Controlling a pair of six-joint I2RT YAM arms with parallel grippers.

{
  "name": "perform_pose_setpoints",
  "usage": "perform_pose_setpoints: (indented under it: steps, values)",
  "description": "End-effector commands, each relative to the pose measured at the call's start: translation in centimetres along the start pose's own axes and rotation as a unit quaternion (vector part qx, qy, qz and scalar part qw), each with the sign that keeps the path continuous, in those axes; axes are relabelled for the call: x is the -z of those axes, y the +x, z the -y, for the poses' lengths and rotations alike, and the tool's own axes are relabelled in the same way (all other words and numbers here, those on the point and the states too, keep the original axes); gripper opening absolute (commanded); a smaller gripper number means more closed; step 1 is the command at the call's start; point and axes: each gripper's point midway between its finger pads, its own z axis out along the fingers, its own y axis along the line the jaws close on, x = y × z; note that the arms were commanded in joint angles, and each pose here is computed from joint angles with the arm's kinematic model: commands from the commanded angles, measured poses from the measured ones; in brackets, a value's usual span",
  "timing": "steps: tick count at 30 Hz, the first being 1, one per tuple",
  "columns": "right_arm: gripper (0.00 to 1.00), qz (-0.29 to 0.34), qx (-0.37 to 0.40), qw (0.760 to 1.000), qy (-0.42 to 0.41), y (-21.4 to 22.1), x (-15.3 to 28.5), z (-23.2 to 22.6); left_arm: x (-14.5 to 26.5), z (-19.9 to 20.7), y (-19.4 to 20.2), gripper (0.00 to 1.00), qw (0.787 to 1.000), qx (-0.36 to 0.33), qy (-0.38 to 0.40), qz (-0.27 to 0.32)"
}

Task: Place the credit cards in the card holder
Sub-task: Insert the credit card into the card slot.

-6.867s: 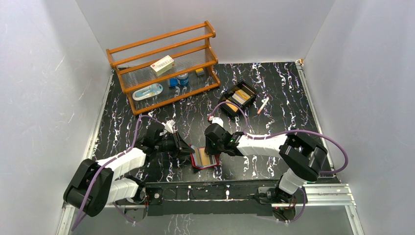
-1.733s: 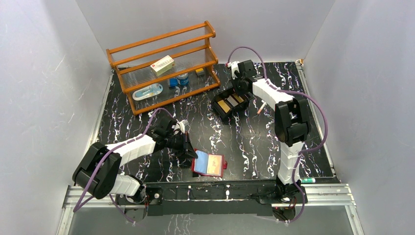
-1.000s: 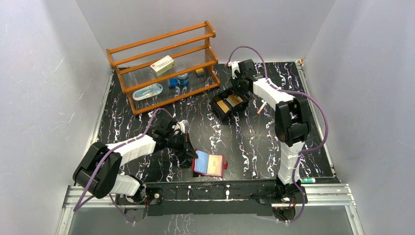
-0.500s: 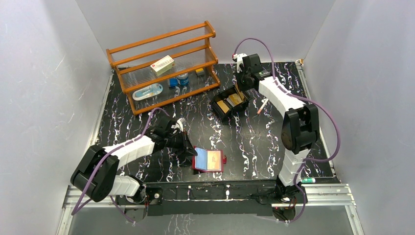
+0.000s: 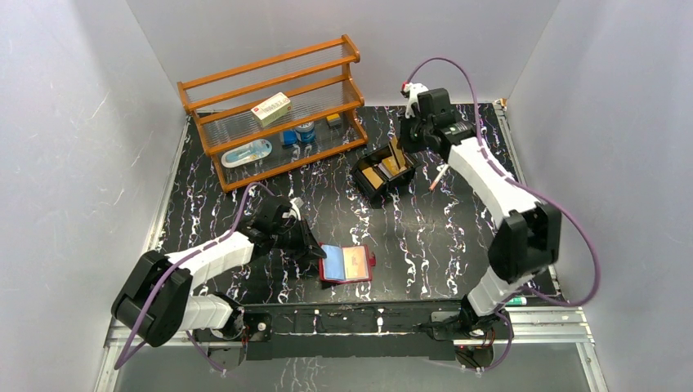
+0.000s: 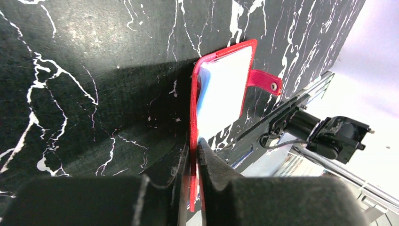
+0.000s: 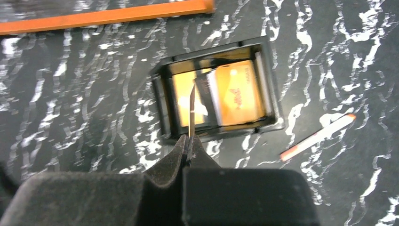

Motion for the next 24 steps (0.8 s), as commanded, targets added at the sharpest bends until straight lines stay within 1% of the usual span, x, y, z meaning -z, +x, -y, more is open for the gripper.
perform_pose_setpoints:
  steps: [1,6,8,11,14,19,20,24]
  values:
    - [0.0,0.047,-0.059,0.994,-0.079,-0.3,4.5,-5.7,0.2,-0.5,-0.5,0.13,1.0,-0.001,-0.018,0.015]
    - [0.0,0.051,-0.1,0.985,-0.134,2.9,6.6,-9.8,0.7,-1.2,-0.2,0.22,0.999,-0.005,-0.033,0.021]
    - [0.0,0.052,-0.125,0.978,-0.159,4.1,7.2,-11.2,1.0,-1.4,-0.1,0.23,0.999,-0.01,-0.036,0.021]
    - [0.0,0.035,-0.157,0.97,-0.184,6.7,7.7,-13.7,1.2,-1.9,0.0,0.23,0.998,-0.013,-0.051,0.02]
    - [0.0,0.014,-0.18,0.96,-0.213,10.1,7.8,-16.2,1.0,-2.2,0.4,0.18,0.999,-0.009,-0.048,0.017]
    - [0.0,-0.012,-0.219,0.944,-0.246,14.5,7.5,-18.8,0.7,-2.8,0.8,0.02,0.999,-0.004,-0.051,0.01]
    - [0.0,-0.015,-0.227,0.942,-0.248,15.2,7.3,-18.9,0.6,-2.9,0.9,0.0,0.999,-0.003,-0.052,0.009]
    - [0.0,-0.026,-0.244,0.935,-0.258,17.3,6.7,-19.8,0.4,-3.8,1.3,0.0,0.998,0.005,-0.063,0.005]
